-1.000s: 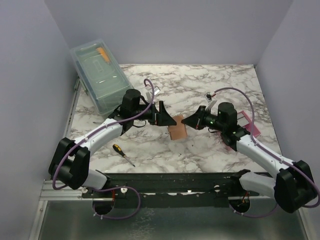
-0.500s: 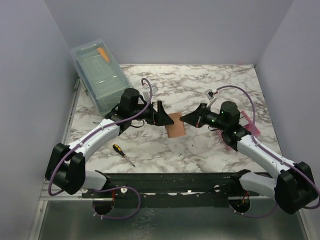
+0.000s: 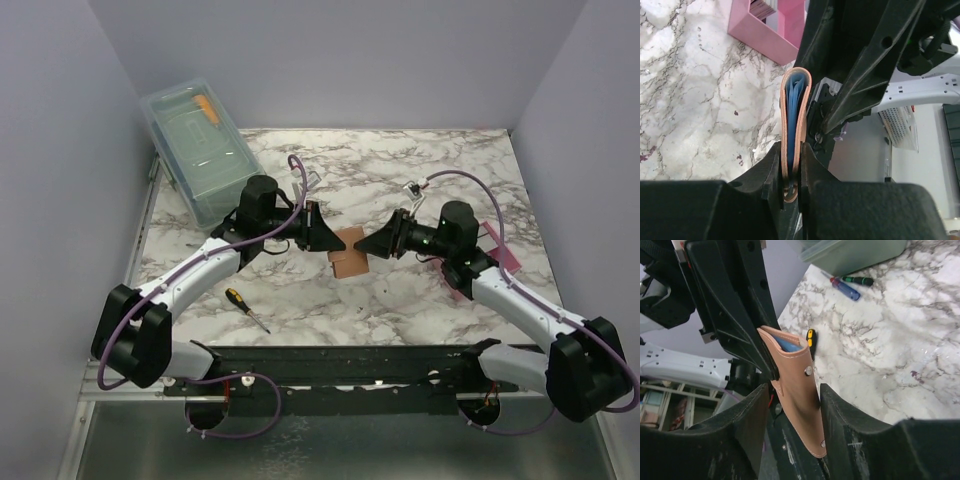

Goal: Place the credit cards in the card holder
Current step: Open the card holder at the center of the board.

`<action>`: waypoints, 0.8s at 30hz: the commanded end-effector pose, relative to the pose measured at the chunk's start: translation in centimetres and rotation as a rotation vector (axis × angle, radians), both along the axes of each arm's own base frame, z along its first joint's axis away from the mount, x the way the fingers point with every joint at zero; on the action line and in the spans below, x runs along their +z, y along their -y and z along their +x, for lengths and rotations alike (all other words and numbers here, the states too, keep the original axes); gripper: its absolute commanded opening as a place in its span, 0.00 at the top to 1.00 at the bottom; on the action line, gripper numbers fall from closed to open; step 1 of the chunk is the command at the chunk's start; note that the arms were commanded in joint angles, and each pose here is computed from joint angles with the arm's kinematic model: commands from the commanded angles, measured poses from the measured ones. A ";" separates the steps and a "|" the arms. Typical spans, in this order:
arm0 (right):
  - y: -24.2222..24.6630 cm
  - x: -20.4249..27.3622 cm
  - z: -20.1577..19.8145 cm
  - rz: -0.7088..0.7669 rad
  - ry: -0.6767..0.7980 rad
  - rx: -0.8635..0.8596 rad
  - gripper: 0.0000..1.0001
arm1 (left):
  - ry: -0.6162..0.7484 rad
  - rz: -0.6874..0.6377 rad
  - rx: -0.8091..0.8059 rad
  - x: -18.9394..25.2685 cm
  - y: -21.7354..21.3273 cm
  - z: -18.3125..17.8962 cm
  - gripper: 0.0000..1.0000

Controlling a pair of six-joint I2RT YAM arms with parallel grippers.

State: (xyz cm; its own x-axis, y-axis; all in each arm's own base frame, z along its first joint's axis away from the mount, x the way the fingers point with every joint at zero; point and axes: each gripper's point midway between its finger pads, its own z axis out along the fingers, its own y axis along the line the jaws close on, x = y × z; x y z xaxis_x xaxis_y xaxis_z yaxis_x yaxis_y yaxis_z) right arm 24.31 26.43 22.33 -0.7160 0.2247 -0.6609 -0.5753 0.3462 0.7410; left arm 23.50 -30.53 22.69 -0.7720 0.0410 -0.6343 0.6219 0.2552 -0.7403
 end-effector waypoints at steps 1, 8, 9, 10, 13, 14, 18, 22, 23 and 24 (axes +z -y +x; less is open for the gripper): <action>-0.9 0.3 -2.4 0.035 -0.028 0.171 0.48 | 0.098 -0.083 -0.080 2.6 0.0 -1.6 1.00; -1.4 -0.4 -3.7 0.090 -0.047 0.266 0.51 | 0.076 -0.108 -0.089 2.7 0.2 -1.7 1.00; -1.3 -1.1 -2.8 0.057 -0.062 0.206 0.51 | 0.064 -0.096 -0.046 2.3 0.3 -1.1 1.00; -0.9 -2.1 -1.7 -0.007 -0.064 0.129 0.49 | 0.043 -0.072 0.019 1.8 0.2 -0.1 1.00; 1.0 -4.9 1.1 -0.279 -0.018 -0.142 0.26 | -0.079 0.048 0.281 -1.2 -0.9 3.4 1.00; 1.6 -5.1 1.6 -0.338 0.013 -0.201 0.22 | -0.111 0.087 0.331 -1.9 -1.2 4.2 1.00; 2.8 -5.9 1.4 -0.554 0.195 -0.346 0.01 | -0.194 0.194 0.442 -4.0 -2.2 5.6 1.00; 0.4 -6.0 0.4 -0.731 0.352 -0.401 0.00 | -0.247 0.239 0.513 -5.1 -2.8 6.2 1.00; -0.4 -6.5 0.1 -0.789 0.382 -0.410 0.00 | -0.258 0.247 0.531 -5.4 -2.9 6.4 1.00; -0.8 -6.5 0.2 -0.841 0.411 -0.449 0.00 | -0.266 0.254 0.547 -5.5 -3.1 6.5 1.00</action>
State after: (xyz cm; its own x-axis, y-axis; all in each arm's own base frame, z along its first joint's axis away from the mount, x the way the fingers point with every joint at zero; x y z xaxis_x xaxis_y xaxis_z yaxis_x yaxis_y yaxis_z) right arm 22.06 29.21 16.85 -0.5084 -0.0498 -0.8597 -0.5935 0.7436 0.3079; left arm 28.47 -28.47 17.67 -0.8632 -0.1903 -0.4677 0.2784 0.5934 -0.7553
